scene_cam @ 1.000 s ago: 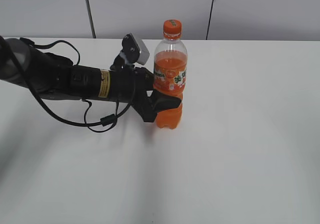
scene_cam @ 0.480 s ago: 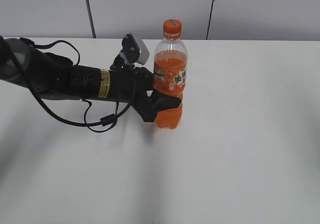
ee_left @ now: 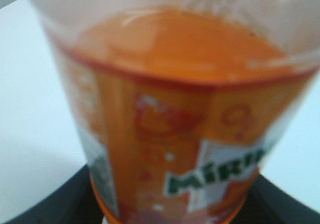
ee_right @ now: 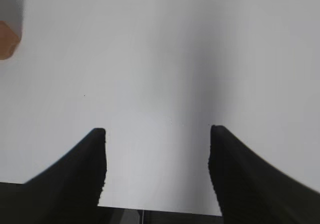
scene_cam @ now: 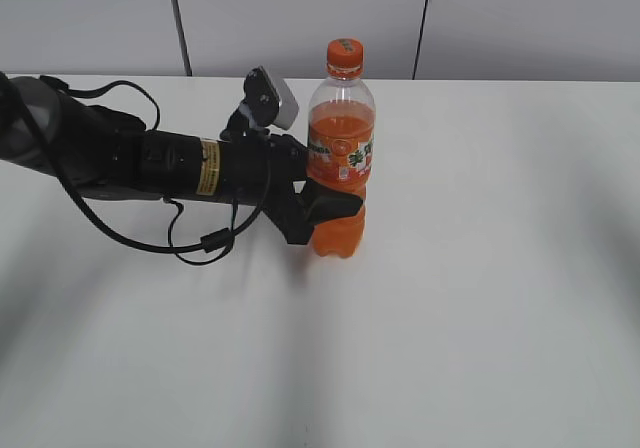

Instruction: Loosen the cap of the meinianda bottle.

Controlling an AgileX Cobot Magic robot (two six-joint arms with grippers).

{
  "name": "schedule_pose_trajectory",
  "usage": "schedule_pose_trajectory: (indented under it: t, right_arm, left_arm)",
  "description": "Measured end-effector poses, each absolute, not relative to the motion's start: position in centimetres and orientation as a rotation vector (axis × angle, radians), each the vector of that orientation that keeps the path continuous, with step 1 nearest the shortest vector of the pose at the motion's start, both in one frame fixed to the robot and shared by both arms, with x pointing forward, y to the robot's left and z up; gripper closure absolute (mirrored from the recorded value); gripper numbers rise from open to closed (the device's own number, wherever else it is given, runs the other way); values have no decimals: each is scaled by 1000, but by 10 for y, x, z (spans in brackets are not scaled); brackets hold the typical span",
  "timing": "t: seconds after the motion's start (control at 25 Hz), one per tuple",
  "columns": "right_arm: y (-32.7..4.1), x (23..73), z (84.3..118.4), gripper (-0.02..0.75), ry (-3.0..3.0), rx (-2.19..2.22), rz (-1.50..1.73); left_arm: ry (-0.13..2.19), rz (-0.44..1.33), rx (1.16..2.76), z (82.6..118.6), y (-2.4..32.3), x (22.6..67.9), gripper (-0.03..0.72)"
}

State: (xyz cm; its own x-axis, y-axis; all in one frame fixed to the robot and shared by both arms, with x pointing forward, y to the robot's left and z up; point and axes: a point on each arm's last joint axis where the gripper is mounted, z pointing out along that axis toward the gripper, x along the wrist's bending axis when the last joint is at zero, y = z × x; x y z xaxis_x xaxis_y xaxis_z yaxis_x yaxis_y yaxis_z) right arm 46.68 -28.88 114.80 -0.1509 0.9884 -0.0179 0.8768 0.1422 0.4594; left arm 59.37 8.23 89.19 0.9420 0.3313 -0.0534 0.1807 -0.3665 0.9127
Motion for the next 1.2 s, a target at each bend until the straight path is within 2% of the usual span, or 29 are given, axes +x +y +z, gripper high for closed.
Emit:
schedule_pose_trajectory:
  t: [0.28,0.44,0.56,1.0,1.2]
  right_arm:
    - [-282,514,1160,258,2113,1817,581]
    - [-267,537,1163,258,2158,1771,612]
    - [-239,548,1165,258,2236,1681,642]
    - [-102,555,1153,258,2539,1372,736]
    - [-64,562,1140,258,2599,1324,744]
  left_arm:
    - [369,165,1957,892,82,594,279]
    - [369,165,1957,892,82,594,279]
    - [369,165,1957,892,82,594,279]
    - [369,165,1957,892,82,594,279]
    - [368,164,1956,892,82,594,279]
